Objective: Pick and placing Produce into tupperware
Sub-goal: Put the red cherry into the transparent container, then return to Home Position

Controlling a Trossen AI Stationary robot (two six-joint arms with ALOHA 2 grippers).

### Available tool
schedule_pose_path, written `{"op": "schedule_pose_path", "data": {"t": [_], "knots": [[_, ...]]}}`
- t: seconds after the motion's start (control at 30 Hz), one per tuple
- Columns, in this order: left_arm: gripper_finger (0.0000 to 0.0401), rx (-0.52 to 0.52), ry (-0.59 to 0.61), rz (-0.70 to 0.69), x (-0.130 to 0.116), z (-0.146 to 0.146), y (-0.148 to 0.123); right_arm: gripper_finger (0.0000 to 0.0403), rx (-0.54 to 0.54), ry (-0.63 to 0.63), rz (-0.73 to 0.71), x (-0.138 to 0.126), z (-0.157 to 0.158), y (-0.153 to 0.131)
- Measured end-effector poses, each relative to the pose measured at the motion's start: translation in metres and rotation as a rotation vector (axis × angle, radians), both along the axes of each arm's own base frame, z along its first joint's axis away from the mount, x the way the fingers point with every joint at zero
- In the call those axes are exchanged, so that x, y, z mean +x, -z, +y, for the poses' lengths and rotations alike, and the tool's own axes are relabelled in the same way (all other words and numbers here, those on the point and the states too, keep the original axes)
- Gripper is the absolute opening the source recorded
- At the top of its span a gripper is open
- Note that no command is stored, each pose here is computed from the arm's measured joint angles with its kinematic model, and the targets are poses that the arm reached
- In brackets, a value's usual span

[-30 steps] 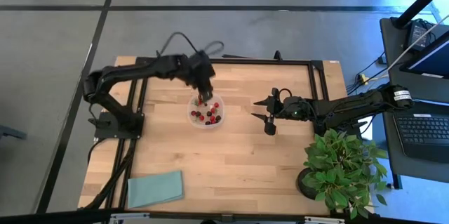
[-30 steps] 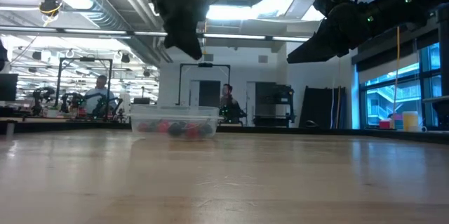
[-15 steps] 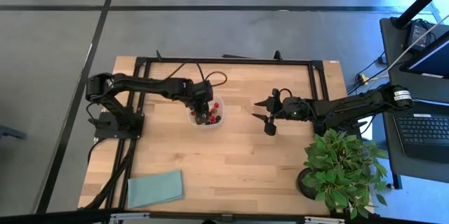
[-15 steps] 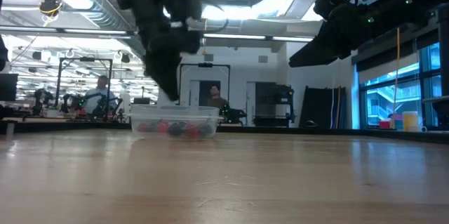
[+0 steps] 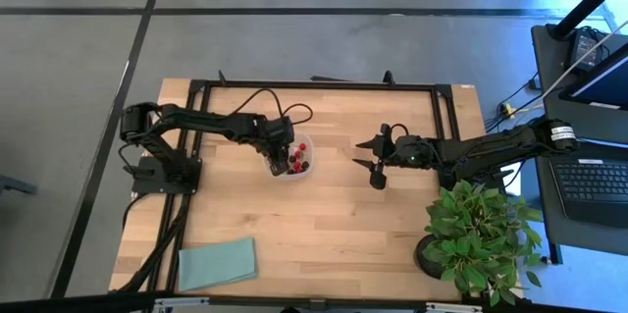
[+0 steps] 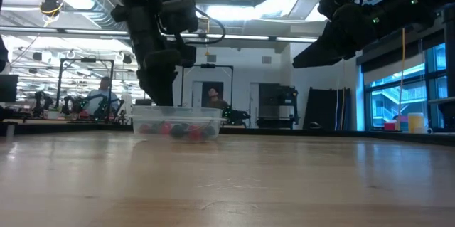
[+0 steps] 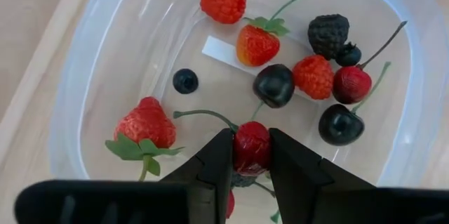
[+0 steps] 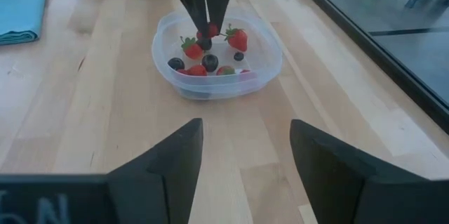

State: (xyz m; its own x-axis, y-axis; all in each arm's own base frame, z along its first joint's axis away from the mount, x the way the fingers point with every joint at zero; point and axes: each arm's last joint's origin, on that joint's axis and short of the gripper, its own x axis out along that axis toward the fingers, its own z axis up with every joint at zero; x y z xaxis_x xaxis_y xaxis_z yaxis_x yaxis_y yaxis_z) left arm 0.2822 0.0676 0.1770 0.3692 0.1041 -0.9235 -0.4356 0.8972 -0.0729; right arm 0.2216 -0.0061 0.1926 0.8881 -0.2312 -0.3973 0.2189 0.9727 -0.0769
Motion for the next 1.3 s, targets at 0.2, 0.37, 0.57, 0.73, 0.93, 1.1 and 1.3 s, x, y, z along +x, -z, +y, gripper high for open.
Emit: {"op": "schedule_pose_path", "data": {"t": [0.2,0.37,0.57,0.73,0.93,1.1,1.3], "knots": [[0.0082,-0.003,-0.007,-0.001,0.000,0.000,0.000,0.0217,-0.002,-0.001,0.001,0.000,0.000,0.000],[0.0094,-0.009,-0.026,-0.017,0.001,0.000,-0.001,0.0217,-0.002,-0.001,0.001,0.000,0.000,0.000],[0.0167,0.003,-0.030,-0.035,0.003,0.002,-0.001,0.0217,-0.001,-0.001,0.007,0.000,0.000,0.001],[0.0203,0.072,-0.042,-0.069,0.000,0.009,-0.011,0.0217,-0.002,-0.001,0.011,0.000,0.000,0.001],[0.0207,0.145,-0.015,-0.188,-0.016,0.016,-0.046,0.0217,0.017,0.022,-0.004,0.000,0.000,0.000],[0.0208,0.266,0.006,-0.416,-0.042,0.018,-0.074,0.0217,0.016,0.031,-0.055,-0.007,-0.002,-0.011],[0.0208,0.376,0.051,-0.674,-0.090,0.009,-0.077,0.0217,-0.016,0.092,-0.113,-0.026,-0.013,-0.031]]}}
